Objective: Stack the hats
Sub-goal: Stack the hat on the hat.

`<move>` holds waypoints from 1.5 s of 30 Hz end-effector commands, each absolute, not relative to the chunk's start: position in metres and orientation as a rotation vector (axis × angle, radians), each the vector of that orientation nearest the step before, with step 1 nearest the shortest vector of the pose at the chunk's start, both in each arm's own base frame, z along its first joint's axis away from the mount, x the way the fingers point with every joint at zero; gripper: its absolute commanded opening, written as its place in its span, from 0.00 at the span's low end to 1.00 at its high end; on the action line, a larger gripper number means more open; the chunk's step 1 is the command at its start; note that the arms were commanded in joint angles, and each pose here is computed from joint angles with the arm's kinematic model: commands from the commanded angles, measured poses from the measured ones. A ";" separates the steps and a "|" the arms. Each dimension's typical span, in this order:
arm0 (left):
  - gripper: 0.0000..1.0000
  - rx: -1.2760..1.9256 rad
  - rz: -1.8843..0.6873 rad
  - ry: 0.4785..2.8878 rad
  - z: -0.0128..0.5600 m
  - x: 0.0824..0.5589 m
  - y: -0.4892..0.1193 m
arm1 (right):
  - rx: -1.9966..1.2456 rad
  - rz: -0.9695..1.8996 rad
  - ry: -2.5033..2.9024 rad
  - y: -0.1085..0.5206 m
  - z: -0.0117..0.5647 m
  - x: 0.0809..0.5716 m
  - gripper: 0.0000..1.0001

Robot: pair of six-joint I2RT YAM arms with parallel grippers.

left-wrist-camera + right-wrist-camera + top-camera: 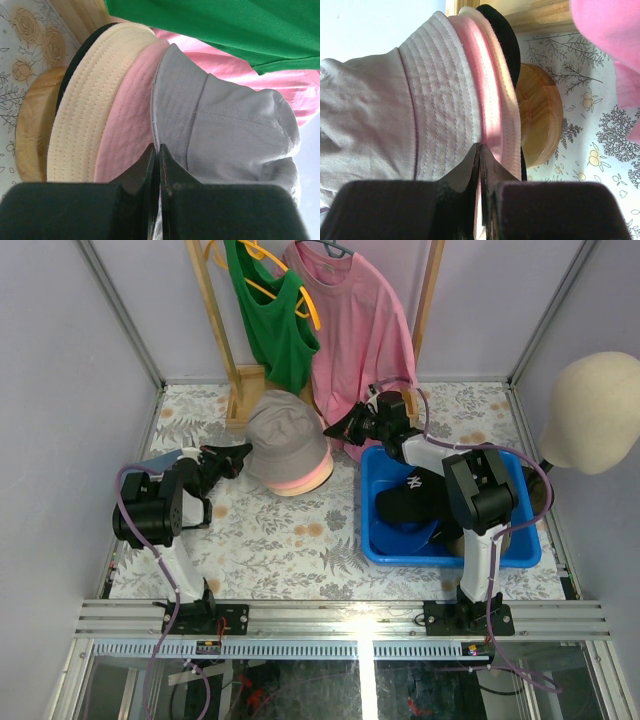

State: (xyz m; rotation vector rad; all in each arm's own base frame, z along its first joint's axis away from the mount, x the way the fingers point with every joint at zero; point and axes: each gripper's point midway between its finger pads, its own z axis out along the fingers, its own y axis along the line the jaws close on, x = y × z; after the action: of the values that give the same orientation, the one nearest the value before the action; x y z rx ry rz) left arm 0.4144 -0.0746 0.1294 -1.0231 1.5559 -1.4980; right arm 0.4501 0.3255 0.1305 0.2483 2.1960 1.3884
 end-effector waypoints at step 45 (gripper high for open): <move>0.62 -1.156 -1.233 1.691 0.124 0.402 -0.060 | 0.063 0.883 2.240 0.272 0.169 0.461 0.49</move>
State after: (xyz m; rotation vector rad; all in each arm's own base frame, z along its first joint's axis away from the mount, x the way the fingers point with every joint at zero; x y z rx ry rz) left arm 0.4087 -0.0667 0.1444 -1.0941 1.6280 -1.3371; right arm 0.4516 0.2722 0.1245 0.1096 2.3369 0.8947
